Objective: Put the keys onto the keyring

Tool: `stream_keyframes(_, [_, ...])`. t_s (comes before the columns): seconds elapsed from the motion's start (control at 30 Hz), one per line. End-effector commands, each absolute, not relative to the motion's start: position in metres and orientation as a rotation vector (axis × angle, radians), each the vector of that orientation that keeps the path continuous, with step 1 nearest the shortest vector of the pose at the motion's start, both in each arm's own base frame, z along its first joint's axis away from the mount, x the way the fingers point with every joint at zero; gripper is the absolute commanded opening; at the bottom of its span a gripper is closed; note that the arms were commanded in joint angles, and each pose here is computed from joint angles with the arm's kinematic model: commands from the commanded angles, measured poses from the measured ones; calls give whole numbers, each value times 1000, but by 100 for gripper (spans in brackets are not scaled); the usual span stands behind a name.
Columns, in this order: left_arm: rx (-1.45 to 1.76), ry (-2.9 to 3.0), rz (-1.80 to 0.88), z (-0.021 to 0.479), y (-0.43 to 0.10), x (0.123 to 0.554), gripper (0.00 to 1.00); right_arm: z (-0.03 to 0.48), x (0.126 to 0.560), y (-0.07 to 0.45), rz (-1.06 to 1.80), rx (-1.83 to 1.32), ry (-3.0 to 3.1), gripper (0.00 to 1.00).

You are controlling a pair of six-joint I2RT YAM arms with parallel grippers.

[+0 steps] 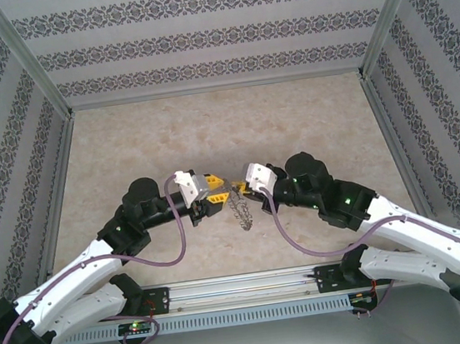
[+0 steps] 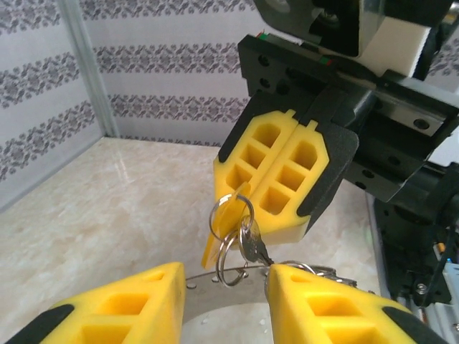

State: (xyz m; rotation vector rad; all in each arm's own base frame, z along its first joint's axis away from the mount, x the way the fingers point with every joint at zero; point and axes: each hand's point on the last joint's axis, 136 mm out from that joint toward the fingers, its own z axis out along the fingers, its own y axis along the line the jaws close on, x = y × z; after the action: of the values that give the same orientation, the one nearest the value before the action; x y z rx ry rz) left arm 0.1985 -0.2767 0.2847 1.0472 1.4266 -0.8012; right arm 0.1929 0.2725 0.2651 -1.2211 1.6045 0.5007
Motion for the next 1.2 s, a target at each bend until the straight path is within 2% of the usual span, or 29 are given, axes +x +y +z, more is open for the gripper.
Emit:
stream_keyframes(0.0, [946,1530,-680,267,-259,217,38,279,208,272,512,-1148,1634,0])
stream_keyframes(0.33, [768,1716,-423,235,-215,242,39,249,270,288,500,-1077,1803,0])
stream_keyframes(0.7, [624,1792,-279,230,-180,248,42,218,323,352,623,-1054,1871,0])
stream_keyframes(0.9, [620,1790,-280,232,-180,249,44,188,326,355,657,-1011,1949,0])
stream_keyframes(1.17, [648,1774,-310,234,-192,253,44,138,302,319,656,-930,2091,0])
